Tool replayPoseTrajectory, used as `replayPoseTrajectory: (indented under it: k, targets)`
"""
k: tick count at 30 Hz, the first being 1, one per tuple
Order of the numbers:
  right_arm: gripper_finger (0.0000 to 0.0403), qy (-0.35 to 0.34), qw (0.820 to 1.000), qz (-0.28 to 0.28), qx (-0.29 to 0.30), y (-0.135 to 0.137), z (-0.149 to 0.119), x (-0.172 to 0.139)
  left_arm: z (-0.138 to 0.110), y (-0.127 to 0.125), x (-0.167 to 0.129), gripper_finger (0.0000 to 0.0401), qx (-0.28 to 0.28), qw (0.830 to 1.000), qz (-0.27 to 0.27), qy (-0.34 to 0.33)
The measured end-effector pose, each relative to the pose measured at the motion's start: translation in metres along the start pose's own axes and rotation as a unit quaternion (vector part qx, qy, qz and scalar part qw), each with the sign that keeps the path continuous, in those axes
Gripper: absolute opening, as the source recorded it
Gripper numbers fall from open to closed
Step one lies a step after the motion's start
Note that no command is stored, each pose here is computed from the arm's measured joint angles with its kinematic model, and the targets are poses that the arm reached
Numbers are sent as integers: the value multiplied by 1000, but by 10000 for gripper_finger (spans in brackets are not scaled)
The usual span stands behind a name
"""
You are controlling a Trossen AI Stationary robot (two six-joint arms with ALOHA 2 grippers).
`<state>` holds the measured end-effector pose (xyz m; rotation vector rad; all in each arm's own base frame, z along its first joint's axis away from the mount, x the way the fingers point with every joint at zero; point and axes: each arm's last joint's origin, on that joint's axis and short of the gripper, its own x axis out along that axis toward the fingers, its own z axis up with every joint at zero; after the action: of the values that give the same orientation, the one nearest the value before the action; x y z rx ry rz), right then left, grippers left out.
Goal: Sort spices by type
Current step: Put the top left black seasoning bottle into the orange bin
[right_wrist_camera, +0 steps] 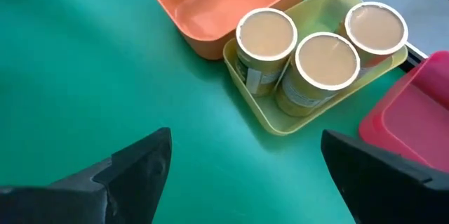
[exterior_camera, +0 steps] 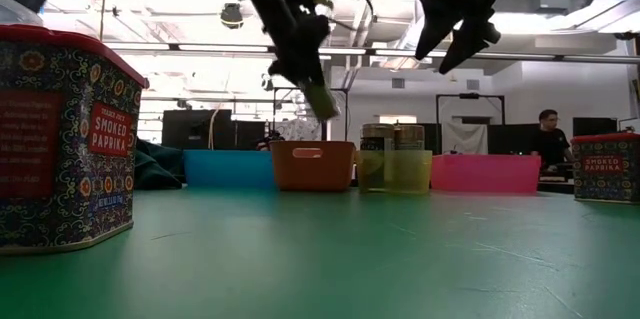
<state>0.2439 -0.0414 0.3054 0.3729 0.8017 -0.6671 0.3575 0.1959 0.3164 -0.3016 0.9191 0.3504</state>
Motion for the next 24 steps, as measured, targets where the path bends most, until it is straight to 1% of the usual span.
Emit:
replayPoseTrajectory:
  k: [4, 8, 10, 13, 16, 20, 22, 24]
  targets:
    - [392, -8, 1000, 7, 7, 2, 1, 0, 15, 1, 17, 207, 5, 1000, 1, 29]
    - [392, -9, 1000, 8, 9, 2, 1, 0, 27, 6, 41, 207, 34, 997, 30, 66]
    - [392, -9, 1000, 8, 13, 2, 1, 0, 32, 14, 51, 207, 33, 996, 44, 76]
    - [392, -9, 1000, 8, 18, 2, 1, 0, 38, 30, 60, 208, 18, 994, 60, 85]
    - [392, -9, 1000, 8, 24, 2, 1, 0, 37, 43, 74, 208, 7, 992, 76, 101]
    - [392, -9, 999, 9, 30, 2, 1, 0, 26, 49, 94, 208, 2, 987, 77, 142]
    - [392, -8, 999, 9, 29, 2, 1, 0, 22, 50, 97, 209, 1, 984, 77, 157]
    - [392, -9, 1000, 9, 28, 2, 1, 0, 23, 50, 97, 215, 9, 985, 82, 154]
